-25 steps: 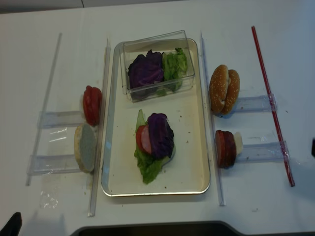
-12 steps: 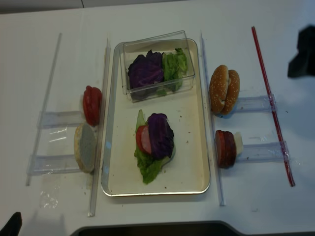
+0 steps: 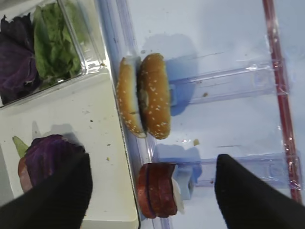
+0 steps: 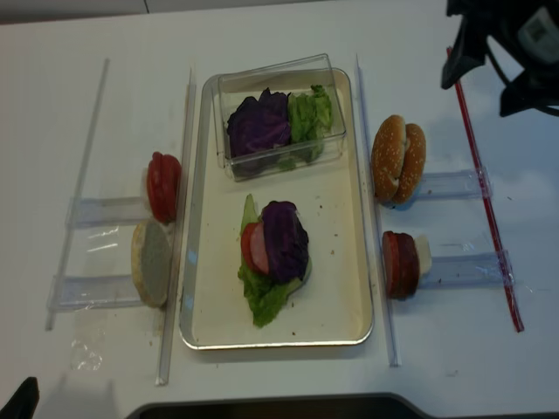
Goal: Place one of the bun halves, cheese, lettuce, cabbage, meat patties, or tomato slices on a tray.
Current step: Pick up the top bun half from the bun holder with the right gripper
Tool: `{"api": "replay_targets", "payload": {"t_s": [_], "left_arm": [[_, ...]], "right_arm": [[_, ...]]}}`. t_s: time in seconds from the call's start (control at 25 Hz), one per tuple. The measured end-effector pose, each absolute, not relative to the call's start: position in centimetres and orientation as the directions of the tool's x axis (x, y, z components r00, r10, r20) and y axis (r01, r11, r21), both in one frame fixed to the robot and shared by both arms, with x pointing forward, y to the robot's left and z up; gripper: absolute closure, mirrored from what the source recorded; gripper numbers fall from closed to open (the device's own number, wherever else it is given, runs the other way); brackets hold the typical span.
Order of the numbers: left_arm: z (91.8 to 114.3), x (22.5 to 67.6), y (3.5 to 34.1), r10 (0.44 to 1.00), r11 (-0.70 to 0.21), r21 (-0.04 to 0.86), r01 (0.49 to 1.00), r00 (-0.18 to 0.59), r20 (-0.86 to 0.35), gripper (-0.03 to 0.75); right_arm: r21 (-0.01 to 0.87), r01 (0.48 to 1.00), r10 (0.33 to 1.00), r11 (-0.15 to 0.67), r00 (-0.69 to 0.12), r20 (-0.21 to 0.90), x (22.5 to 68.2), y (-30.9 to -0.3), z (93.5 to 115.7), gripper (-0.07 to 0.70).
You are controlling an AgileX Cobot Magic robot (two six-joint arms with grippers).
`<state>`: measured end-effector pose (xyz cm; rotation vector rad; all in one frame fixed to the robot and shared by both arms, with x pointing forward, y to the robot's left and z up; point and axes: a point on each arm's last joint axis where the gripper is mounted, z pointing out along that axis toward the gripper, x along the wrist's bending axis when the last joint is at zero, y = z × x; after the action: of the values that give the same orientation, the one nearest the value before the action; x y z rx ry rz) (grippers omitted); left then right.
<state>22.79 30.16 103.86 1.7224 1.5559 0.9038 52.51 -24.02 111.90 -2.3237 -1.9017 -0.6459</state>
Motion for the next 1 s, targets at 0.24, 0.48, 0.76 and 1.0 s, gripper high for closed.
{"api": "replay_targets", "payload": {"t_s": [0.24, 0.48, 0.76, 1.0], "left_arm": [[103.9, 22.8, 30.2, 0.995, -0.095, 0.826, 0.556, 0.063, 0.072, 0.290], [103.9, 22.8, 30.2, 0.995, -0.095, 0.826, 0.556, 0.063, 0.072, 0.290], [103.9, 22.8, 30.2, 0.995, -0.095, 0.826, 0.556, 0.063, 0.072, 0.290], [103.9, 22.8, 30.2, 0.995, -0.095, 0.826, 0.556, 0.063, 0.072, 0.290]], "right_arm": [[0.152, 0.980, 0.933, -0.131, 0.069, 0.354, 55.5, -19.9, 109.8, 0.087], [0.112, 0.989, 0.937, -0.096, 0.052, 0.346, 58.0, -17.9, 107.7, 0.087], [0.087, 0.992, 0.943, -0.091, 0.057, 0.328, 59.0, -17.7, 106.4, 0.087], [0.062, 0.994, 0.946, -0.085, 0.061, 0.319, 59.4, -17.6, 105.3, 0.087]]}}
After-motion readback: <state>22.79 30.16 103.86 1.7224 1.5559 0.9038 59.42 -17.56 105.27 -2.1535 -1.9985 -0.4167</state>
